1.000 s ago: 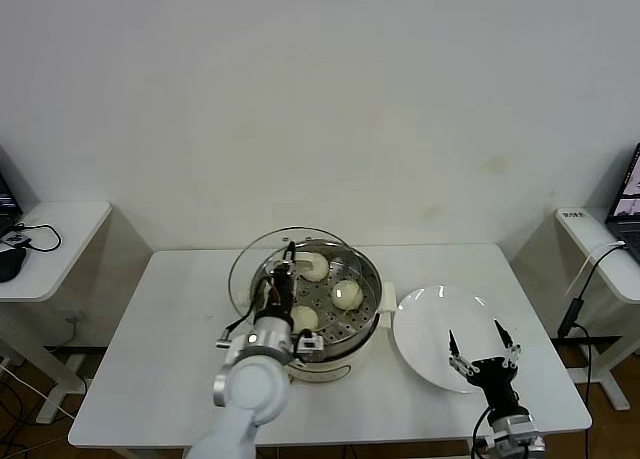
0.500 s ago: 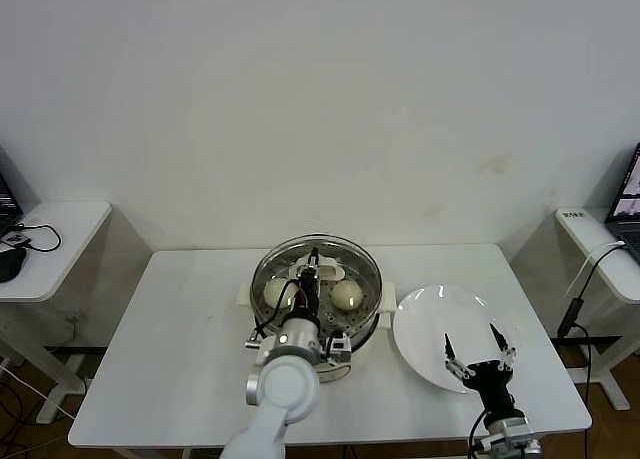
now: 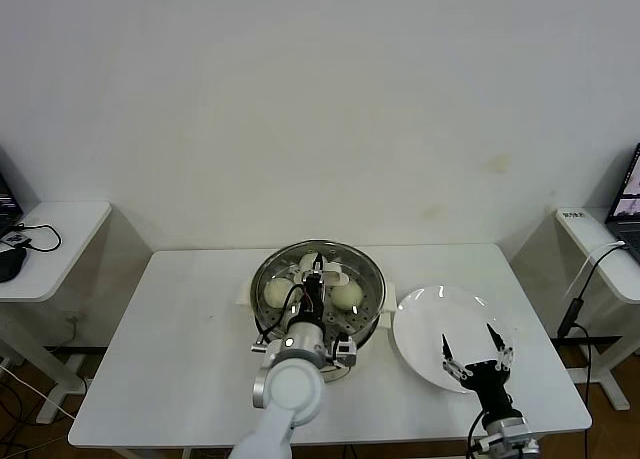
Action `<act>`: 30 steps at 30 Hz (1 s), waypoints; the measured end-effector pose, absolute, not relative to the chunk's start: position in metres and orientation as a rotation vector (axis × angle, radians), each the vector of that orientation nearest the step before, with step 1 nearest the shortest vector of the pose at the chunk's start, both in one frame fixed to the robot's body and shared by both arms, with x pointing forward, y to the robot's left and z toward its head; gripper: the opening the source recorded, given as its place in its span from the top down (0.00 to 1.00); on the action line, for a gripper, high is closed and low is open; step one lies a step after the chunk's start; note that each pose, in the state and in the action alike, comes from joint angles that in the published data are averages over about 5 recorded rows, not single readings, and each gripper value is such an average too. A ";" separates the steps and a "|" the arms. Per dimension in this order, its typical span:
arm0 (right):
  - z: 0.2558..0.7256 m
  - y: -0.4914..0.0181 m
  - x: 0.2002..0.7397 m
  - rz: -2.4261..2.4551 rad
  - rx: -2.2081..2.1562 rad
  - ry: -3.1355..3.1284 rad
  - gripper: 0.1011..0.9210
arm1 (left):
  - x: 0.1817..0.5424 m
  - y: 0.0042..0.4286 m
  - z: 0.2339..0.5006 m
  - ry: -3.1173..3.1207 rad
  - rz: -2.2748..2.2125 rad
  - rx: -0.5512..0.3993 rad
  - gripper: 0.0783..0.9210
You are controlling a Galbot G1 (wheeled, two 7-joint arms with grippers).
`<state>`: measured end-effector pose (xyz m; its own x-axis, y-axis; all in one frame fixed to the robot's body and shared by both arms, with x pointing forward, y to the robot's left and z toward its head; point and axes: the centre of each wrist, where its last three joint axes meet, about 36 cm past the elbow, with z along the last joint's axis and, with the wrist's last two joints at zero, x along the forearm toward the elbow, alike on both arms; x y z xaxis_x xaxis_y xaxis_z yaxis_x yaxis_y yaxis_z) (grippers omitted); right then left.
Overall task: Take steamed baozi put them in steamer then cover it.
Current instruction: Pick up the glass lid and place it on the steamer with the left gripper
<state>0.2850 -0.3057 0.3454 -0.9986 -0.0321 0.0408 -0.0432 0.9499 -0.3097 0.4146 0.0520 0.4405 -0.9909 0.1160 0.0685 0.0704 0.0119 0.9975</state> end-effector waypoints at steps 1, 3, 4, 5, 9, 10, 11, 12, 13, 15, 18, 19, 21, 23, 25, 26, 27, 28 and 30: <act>0.346 -0.306 0.285 0.489 0.060 -3.067 0.12 | 0.415 0.052 0.440 2.212 2.177 0.204 0.94; 0.346 -0.307 0.285 0.490 0.061 -3.066 0.12 | 0.416 0.053 0.440 2.214 2.180 0.203 0.94; 0.346 -0.307 0.284 0.490 0.062 -3.066 0.12 | 0.416 0.053 0.440 2.215 2.180 0.201 0.94; 0.347 -0.307 0.284 0.491 0.062 -3.066 0.12 | 0.417 0.053 0.440 2.216 2.181 0.199 0.94; 0.347 -0.307 0.283 0.493 0.064 -3.064 0.12 | 0.419 0.055 0.440 2.218 2.184 0.195 0.94; 0.347 -0.307 0.283 0.494 0.065 -3.064 0.12 | 0.419 0.055 0.439 2.219 2.185 0.195 0.94; 0.347 -0.307 0.283 0.494 0.066 -3.063 0.12 | 0.419 0.055 0.439 2.220 2.185 0.196 0.94; 0.347 -0.307 0.283 0.494 0.067 -3.063 0.12 | 0.419 0.055 0.438 2.220 2.186 0.197 0.94; 0.347 -0.307 0.282 0.495 0.068 -3.063 0.12 | 0.420 0.054 0.438 2.221 2.187 0.198 0.94; 0.347 -0.306 0.282 0.495 0.071 -3.063 0.12 | 0.420 0.055 0.437 2.221 2.188 0.198 0.94; 0.348 -0.306 0.282 0.496 0.072 -3.063 0.12 | 0.421 0.055 0.436 2.222 2.188 0.199 0.94; 0.348 -0.306 0.282 0.497 0.073 -3.063 0.12 | 0.421 0.055 0.436 2.223 2.186 0.200 0.94; 0.348 -0.306 0.282 0.497 0.074 -3.063 0.12 | 0.421 0.055 0.436 2.224 2.181 0.200 0.93; 0.348 -0.306 0.282 0.497 0.076 -3.063 0.12 | 0.420 0.055 0.436 2.227 2.175 0.200 0.90; 0.348 -0.305 0.282 0.497 0.077 -3.062 0.12 | 0.420 0.055 0.436 2.230 2.169 0.196 0.85; 0.348 -0.305 0.282 0.498 0.078 -3.062 0.12 | 0.419 0.056 0.436 2.231 2.166 0.194 0.81; 0.348 -0.305 0.282 0.498 0.079 -3.062 0.12 | 0.419 0.056 0.436 2.232 2.164 0.192 0.78; 0.348 -0.305 0.282 0.499 0.080 -3.062 0.12 | 0.418 0.056 0.437 2.233 2.161 0.189 0.75; 0.348 -0.305 0.282 0.499 0.083 -3.062 0.12 | 0.417 0.057 0.437 2.234 2.156 0.187 0.67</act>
<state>0.2817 -0.3051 0.3482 -0.9979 -0.0464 0.0462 -0.0587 0.9468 -0.3163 0.4170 0.0570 0.4370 -0.9923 0.1080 0.0607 0.0645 0.0318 0.9974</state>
